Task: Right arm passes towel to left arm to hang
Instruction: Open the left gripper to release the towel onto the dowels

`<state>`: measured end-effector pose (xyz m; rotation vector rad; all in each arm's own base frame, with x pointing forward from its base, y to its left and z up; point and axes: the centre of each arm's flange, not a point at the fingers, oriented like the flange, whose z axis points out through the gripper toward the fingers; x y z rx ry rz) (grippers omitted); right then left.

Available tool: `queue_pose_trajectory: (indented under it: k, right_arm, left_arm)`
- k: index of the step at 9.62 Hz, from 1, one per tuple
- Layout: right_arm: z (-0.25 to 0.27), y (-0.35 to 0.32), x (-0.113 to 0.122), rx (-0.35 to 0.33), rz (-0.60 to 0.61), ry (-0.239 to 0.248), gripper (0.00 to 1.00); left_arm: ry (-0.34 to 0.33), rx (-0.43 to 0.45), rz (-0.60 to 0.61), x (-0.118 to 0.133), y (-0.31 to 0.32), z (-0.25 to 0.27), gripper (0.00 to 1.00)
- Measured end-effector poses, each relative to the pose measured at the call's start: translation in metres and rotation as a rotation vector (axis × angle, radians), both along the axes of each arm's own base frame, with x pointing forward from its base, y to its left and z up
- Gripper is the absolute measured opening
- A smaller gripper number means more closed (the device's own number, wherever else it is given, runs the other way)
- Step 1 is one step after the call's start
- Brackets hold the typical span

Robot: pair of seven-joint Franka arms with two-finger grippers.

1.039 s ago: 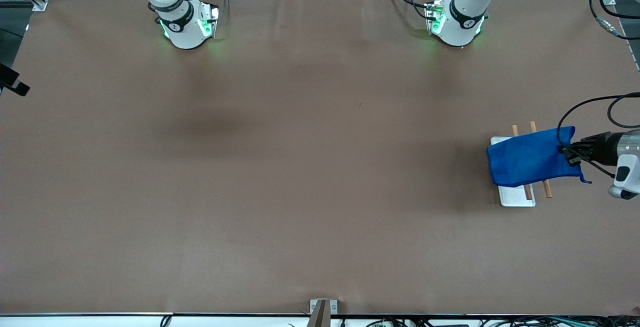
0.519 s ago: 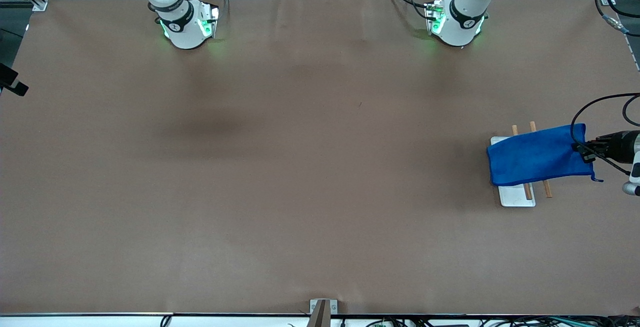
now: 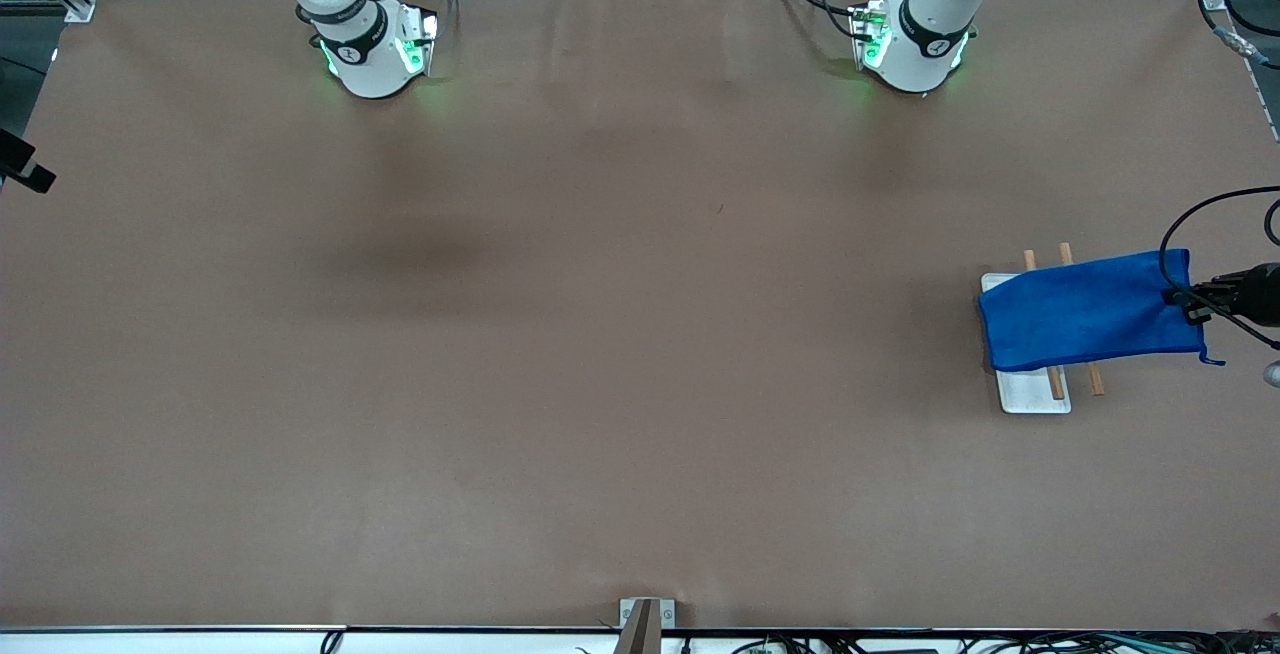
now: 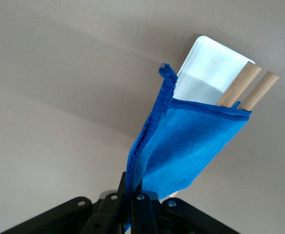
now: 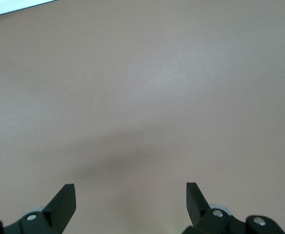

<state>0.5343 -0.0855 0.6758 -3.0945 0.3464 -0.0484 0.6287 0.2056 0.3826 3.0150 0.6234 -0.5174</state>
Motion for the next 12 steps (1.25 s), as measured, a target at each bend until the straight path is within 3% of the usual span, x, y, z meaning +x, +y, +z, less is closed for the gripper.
queue_pose_trajectory:
  k: [2, 5, 8, 10, 12]
  right_arm:
    - [-0.001, 0.003, -0.001, -0.029, 0.017, 0.021, 1.00]
    - [-0.002, 0.007, -0.004, -0.050, 0.042, 0.049, 1.00]
    - [-0.002, 0.003, -0.004, -0.050, 0.060, 0.049, 1.00]
    - [-0.002, 0.003, -0.005, -0.050, 0.060, 0.049, 1.00]
    - [-0.002, 0.003, -0.005, -0.050, 0.061, 0.049, 1.00]
  left_arm:
    - [-0.003, -0.007, -0.013, 0.001, 0.003, -0.006, 0.07]
    - [-0.002, -0.006, -0.021, -0.002, 0.016, -0.012, 0.26]
    - [-0.015, 0.026, -0.097, 0.000, 0.019, -0.002, 0.66]
    - [-0.073, 0.047, -0.198, 0.005, 0.013, 0.034, 0.95]
    - [-0.178, 0.073, -0.280, 0.009, 0.004, 0.097, 1.00]
